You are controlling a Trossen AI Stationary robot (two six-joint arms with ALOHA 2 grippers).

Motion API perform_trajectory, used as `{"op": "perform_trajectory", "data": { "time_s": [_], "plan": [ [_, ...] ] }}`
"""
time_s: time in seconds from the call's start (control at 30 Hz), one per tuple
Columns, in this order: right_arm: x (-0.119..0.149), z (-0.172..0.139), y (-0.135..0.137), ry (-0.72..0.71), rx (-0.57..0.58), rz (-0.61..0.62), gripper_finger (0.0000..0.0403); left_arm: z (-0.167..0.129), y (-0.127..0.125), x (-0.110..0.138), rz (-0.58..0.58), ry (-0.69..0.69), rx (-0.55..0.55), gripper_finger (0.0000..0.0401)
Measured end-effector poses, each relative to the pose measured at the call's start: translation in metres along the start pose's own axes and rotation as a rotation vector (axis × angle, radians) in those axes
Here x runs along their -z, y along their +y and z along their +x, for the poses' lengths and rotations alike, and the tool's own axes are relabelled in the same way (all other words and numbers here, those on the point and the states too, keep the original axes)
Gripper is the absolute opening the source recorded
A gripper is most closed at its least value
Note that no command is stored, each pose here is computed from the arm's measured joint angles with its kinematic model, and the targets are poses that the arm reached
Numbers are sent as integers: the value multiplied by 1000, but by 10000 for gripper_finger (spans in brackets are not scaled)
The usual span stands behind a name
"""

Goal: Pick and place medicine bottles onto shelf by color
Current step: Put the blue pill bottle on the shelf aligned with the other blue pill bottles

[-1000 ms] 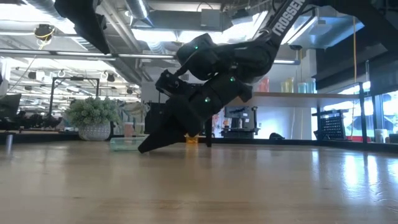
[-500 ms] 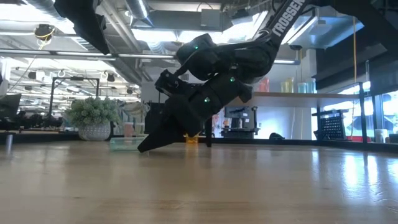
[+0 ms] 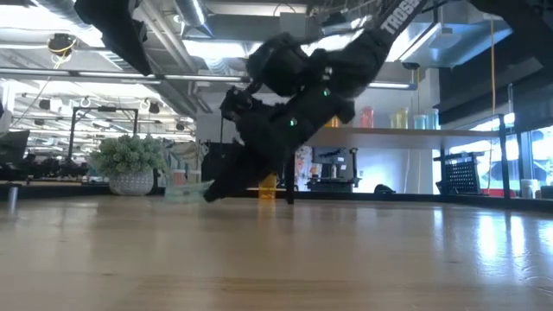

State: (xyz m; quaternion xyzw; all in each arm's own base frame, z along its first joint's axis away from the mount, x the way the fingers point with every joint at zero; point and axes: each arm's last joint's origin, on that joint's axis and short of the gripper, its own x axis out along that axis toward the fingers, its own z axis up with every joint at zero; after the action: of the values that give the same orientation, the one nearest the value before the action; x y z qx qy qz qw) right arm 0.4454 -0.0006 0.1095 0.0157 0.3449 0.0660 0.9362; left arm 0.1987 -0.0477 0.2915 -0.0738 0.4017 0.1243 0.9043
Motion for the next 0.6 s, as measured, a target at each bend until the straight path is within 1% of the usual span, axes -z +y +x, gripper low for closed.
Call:
{"op": "perform_trajectory", "data": {
  "time_s": [0.1, 0.2, 0.4, 0.5, 0.6],
  "plan": [
    [-14, -9, 0, 32, 32, 34, 124, 0, 0, 0, 0, 1, 1, 163],
    [-24, -15, 0, 78, 62, 35, 127, 0, 0, 0, -1, 2, 0, 163],
    [-52, -29, 1, 201, 59, 44, 128, 0, 0, 0, 0, 3, 0, 163],
    [-64, -40, 2, 298, 59, 66, 124, 0, 0, 0, 0, 3, 0, 163],
    [-78, -52, 4, 348, 61, 83, 123, 0, 0, 0, 5, 3, 1, 163]
  ]
}}
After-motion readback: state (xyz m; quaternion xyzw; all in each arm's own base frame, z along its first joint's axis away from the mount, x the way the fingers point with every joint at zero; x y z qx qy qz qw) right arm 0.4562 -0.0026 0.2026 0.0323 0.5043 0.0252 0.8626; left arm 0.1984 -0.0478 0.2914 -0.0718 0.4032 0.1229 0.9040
